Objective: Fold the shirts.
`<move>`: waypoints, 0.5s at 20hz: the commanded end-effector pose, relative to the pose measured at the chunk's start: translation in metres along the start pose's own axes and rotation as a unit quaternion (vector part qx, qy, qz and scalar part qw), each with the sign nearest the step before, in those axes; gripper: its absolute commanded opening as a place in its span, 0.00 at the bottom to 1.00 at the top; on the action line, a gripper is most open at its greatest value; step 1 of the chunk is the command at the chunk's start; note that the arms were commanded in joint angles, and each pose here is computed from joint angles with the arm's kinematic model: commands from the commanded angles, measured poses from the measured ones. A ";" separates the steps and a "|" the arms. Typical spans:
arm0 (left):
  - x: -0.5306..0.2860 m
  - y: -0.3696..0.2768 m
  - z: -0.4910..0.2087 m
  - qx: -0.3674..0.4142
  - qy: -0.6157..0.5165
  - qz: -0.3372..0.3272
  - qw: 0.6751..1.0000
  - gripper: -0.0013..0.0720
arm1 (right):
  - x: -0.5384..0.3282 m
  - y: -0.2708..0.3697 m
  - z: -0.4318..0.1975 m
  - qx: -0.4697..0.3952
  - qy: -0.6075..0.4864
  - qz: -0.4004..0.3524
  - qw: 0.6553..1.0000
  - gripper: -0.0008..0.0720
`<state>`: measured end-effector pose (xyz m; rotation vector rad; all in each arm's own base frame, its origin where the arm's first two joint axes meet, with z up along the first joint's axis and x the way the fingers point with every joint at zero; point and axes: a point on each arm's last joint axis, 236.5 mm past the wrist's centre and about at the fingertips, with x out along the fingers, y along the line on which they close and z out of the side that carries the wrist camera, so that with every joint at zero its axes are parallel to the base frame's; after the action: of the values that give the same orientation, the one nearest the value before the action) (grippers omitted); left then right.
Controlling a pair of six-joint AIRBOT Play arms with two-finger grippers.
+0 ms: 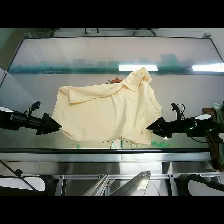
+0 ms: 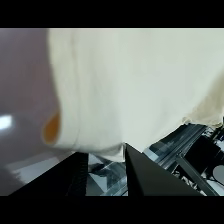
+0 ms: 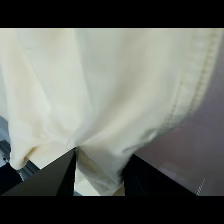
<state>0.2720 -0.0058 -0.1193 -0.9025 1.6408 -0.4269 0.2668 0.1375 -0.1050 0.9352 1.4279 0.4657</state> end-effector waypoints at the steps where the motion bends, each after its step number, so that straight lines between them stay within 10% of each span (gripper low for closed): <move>1: -0.006 0.010 -0.014 -0.027 0.005 -0.020 0.999 0.41 | 0.000 0.002 0.000 0.001 -0.001 0.004 1.000 0.48; 10: 0.008 0.007 0.018 0.007 -0.053 -0.003 0.999 0.41 | 0.000 0.011 0.007 0.000 -0.014 0.023 1.000 0.48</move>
<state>0.2594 -0.0046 -0.1221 -0.9551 1.6326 -0.4349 0.2712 0.1399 -0.1010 0.9582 1.4075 0.4725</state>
